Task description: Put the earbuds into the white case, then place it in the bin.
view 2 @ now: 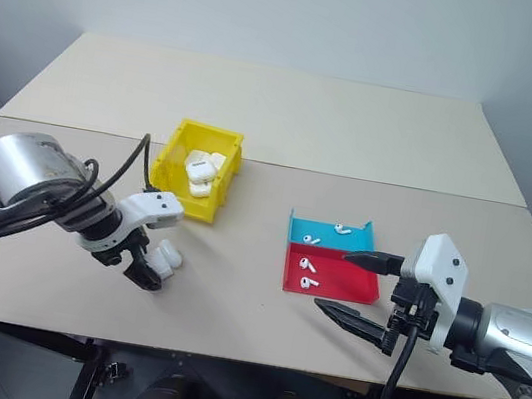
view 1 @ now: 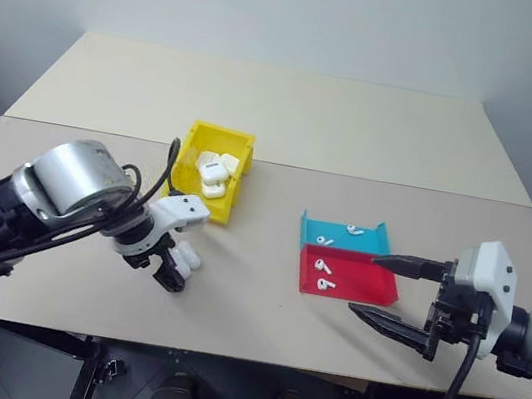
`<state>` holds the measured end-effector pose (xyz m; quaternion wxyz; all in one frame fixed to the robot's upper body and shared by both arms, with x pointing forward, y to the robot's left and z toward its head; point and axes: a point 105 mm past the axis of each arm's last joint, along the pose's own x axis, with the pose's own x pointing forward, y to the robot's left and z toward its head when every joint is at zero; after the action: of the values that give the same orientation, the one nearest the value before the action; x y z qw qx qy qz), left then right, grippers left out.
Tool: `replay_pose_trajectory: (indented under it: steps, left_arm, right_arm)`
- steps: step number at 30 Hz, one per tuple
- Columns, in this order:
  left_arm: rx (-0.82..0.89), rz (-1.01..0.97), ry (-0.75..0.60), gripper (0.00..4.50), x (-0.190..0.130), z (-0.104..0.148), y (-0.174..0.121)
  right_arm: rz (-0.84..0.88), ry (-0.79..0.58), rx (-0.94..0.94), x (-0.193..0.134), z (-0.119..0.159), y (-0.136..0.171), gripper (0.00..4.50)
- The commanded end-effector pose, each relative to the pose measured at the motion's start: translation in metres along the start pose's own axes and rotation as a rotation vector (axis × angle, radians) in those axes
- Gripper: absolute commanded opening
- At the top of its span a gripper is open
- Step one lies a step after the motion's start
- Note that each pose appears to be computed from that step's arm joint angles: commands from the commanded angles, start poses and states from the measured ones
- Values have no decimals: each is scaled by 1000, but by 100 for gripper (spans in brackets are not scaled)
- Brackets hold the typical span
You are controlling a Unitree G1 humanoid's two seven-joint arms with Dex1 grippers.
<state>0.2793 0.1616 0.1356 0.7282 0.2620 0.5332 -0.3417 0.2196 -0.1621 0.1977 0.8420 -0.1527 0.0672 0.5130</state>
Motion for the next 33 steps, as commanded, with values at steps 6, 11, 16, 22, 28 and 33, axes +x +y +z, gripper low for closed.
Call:
replay_pose_trajectory:
  steps: [6,11,16,22,28,33]
  left_arm:
    - [-10,-2,5,447,4,-1,0]
    - [-13,22,-4,358,5,-1,2]
    - [-21,41,-24,188,0,0,5]
    - [-25,61,-38,91,-8,-7,7]
    - [7,99,-41,91,-18,-18,5]
    - [-16,124,-65,210,-32,-22,10]
  right_arm:
    - [-6,-27,-45,-3,10,2,450]
    - [-2,-27,-43,-3,9,2,450]
    - [4,-32,-44,-2,9,3,450]
    - [13,-34,-37,-1,8,4,450]
    - [19,-33,-39,-1,8,4,450]
    - [24,-32,-33,-1,7,4,450]
